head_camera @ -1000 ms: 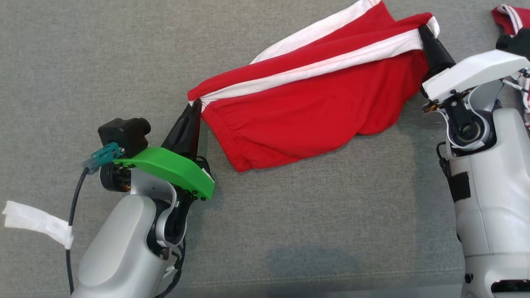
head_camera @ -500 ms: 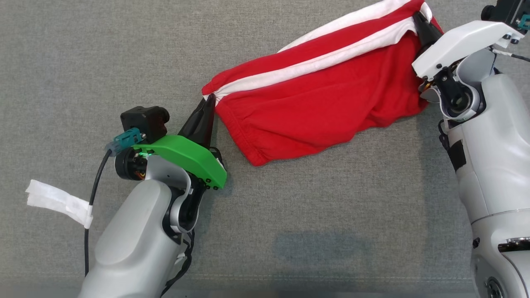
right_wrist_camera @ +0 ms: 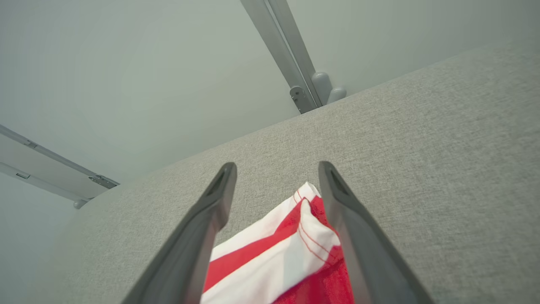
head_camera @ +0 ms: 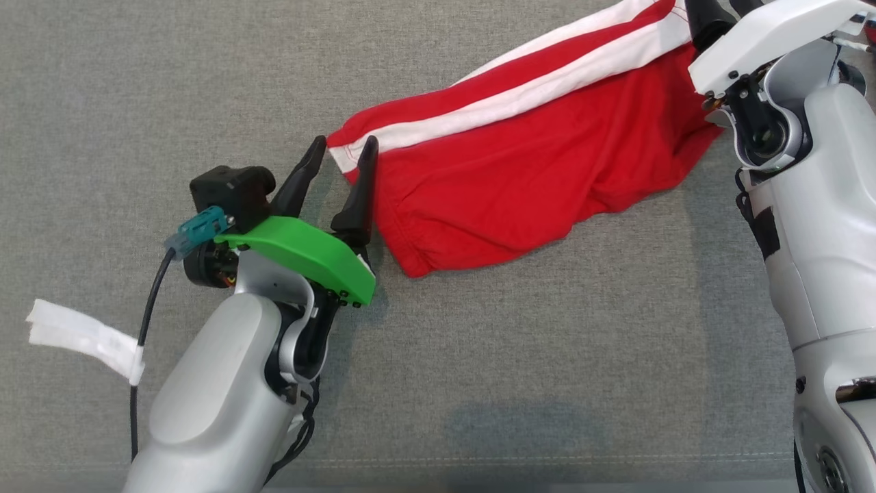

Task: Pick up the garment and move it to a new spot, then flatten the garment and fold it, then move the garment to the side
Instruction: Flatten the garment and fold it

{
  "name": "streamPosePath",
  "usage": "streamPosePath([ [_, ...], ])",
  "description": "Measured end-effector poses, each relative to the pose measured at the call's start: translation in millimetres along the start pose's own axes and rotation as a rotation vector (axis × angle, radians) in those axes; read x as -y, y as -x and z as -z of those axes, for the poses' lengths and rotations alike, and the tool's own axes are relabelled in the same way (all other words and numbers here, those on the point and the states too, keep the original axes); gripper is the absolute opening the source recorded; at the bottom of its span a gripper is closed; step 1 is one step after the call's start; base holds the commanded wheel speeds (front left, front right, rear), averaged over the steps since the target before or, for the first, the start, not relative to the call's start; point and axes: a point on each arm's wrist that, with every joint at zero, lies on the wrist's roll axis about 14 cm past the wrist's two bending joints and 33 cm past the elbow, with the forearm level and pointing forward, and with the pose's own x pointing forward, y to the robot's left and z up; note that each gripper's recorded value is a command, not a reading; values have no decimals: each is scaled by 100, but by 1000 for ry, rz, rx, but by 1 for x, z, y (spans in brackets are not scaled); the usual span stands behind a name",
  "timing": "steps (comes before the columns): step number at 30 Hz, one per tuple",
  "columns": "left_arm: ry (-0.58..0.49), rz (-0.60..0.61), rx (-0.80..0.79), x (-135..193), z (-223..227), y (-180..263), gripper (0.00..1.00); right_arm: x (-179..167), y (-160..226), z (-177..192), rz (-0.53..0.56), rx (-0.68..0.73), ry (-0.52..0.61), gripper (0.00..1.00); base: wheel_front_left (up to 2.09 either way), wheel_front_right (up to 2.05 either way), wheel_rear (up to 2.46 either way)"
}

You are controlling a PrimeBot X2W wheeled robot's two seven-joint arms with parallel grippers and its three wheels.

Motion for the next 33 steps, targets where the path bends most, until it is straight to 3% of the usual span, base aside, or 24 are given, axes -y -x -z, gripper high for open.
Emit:
streamPosePath([
  [4,-28,-11,74,0,-13,8,100,-2,10,-10,-21,51,71,100,0,0,0],
  [6,-101,-14,150,0,-27,16,100,0,20,-15,-25,85,124,100,0,0,0],
  [8,-191,-9,223,4,-36,34,100,10,37,-17,-19,96,261,100,0,0,0],
  [9,-191,-9,223,4,-36,34,100,10,37,-17,-19,96,261,100,0,0,0],
  [12,-261,2,257,11,-36,50,100,23,51,-3,-1,21,348,100,0,0,0],
  [18,-316,6,283,17,-32,66,100,37,53,29,13,-163,409,100,0,0,0],
  [25,-295,-51,298,7,-31,72,100,48,32,69,26,-336,438,100,0,0,0],
  [26,-294,-59,299,4,-31,74,100,45,29,73,20,-349,423,96,0,0,0],
  [27,-293,-68,299,2,-31,75,100,42,26,77,13,-355,396,0,0,0,0],
  [33,-302,-96,303,-8,-33,85,100,16,27,96,-55,-423,296,0,0,0,0],
])
